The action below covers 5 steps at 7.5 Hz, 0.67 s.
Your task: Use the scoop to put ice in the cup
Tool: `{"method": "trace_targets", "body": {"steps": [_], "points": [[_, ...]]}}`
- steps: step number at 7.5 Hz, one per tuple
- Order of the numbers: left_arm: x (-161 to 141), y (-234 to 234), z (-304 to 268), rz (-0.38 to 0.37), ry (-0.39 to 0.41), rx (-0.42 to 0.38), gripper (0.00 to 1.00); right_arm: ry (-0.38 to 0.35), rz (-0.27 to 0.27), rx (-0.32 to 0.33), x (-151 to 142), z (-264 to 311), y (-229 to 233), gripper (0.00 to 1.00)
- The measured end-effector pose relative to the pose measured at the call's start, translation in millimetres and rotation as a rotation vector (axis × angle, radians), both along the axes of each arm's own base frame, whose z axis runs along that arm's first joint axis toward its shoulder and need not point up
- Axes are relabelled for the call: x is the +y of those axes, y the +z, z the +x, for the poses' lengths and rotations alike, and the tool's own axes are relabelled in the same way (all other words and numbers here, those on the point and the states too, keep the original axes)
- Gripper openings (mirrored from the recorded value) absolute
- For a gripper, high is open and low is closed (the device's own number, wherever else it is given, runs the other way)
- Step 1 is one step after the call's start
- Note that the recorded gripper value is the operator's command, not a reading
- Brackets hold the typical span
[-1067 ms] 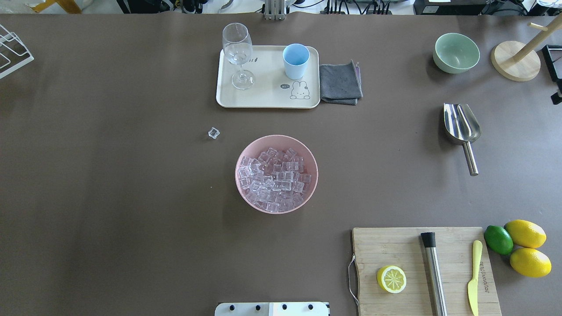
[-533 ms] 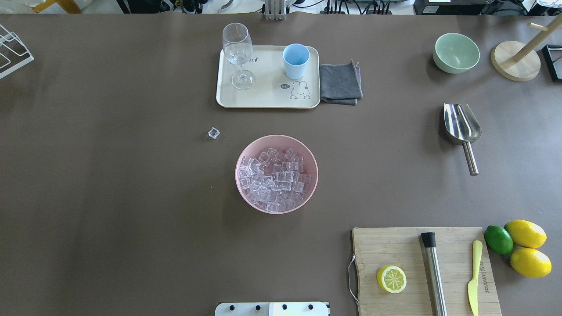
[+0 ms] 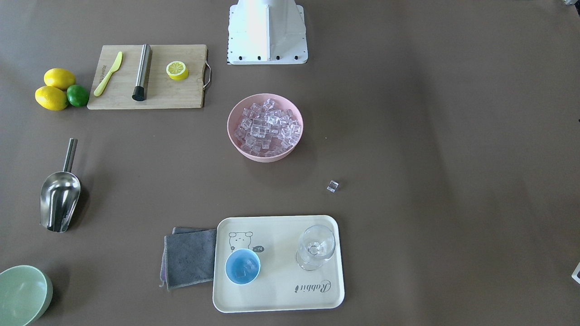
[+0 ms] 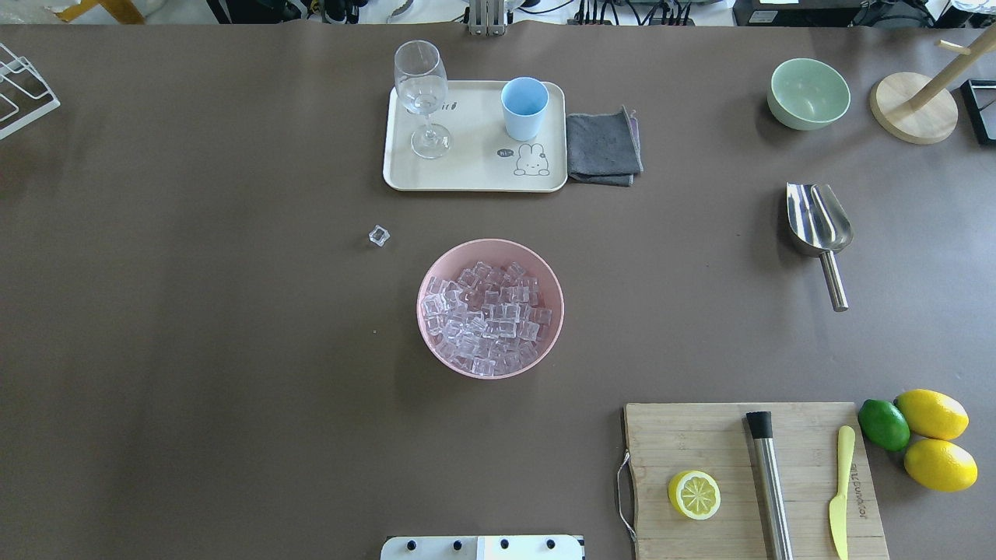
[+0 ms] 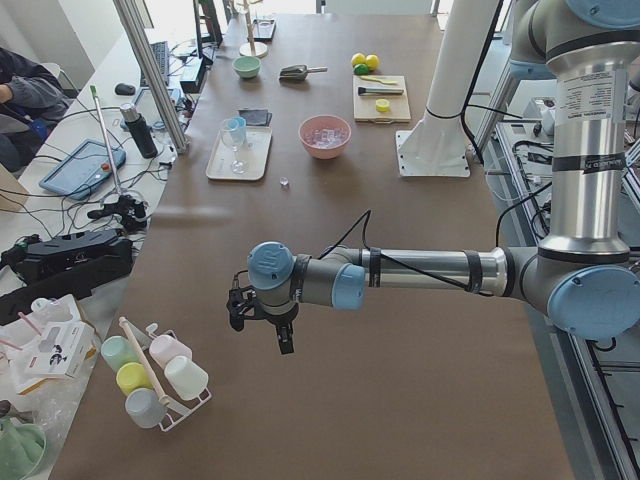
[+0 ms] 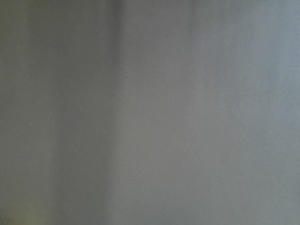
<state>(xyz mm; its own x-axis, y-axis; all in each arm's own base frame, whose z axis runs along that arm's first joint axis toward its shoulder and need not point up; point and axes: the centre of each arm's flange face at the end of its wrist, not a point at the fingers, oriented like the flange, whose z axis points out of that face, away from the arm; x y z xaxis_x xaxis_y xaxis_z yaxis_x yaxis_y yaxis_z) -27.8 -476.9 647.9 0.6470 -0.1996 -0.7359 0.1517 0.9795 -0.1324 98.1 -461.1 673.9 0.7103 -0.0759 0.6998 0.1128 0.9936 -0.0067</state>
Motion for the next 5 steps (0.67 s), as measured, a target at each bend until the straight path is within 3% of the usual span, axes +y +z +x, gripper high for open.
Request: {"method": "trace_targets", "body": {"steps": [5], "points": [[1.4, 1.0, 0.2, -0.002, 0.0, 0.0, 0.98, -0.002, 0.002, 0.004, 2.0, 0.3, 2.0, 1.0]]}}
